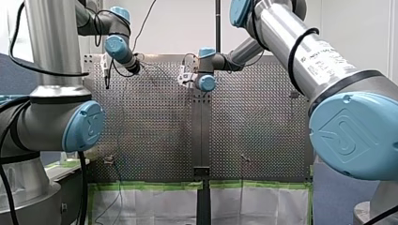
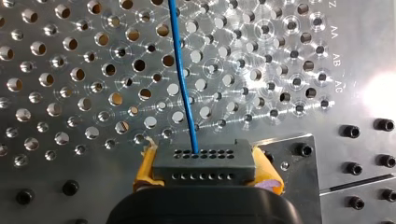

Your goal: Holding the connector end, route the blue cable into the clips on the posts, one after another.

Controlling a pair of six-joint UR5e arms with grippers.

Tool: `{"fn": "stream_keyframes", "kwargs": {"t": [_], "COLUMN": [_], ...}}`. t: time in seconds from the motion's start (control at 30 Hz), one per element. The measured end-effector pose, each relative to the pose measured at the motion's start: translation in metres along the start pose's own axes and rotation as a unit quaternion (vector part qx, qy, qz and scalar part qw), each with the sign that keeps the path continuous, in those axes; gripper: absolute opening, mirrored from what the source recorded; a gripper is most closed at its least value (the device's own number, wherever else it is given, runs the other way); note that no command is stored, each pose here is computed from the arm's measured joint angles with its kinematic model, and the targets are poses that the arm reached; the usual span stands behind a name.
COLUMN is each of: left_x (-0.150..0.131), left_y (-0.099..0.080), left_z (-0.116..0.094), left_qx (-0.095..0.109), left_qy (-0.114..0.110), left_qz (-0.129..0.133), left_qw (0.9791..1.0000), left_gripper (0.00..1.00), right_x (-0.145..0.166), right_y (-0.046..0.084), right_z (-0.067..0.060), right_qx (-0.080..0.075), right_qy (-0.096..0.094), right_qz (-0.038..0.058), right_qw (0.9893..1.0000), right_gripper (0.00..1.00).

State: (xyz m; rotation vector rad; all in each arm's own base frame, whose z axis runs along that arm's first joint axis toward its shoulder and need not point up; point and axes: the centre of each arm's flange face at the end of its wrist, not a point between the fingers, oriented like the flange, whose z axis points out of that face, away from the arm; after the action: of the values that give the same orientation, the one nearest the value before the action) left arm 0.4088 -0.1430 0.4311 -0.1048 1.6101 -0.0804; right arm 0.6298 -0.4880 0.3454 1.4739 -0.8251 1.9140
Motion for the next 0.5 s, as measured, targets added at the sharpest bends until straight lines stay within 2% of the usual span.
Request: {"fn": "stream_keyframes", "kwargs": {"t": [0.23, 0.33, 0.5], "left_x": [-0.043, -0.055, -0.064], "left_y": [-0.002, -0.002, -0.001], "left_z": [0.000, -0.001, -0.006], "left_qx": [0.015, 0.015, 0.010], "left_qy": [-0.045, -0.053, -0.055], "left_qz": [-0.022, -0.023, -0.023], "left_qw": [0.9986, 0.9982, 0.9982], "left_gripper": [1.00, 1.00, 1.00], "right_x": [-0.001, -0.003, -0.003], "right_y": [0.000, 0.001, 0.004], "right_z": [0.000, 0.000, 0.001], "right_qx": [-0.001, -0.001, -0.003], "right_qy": [0.000, -0.001, -0.001], "right_qz": [0.0000, -0.0001, -0.0005], "right_qw": [1.0000, 1.0000, 1.0000], "right_gripper": [0.00, 0.00, 0.00]}}
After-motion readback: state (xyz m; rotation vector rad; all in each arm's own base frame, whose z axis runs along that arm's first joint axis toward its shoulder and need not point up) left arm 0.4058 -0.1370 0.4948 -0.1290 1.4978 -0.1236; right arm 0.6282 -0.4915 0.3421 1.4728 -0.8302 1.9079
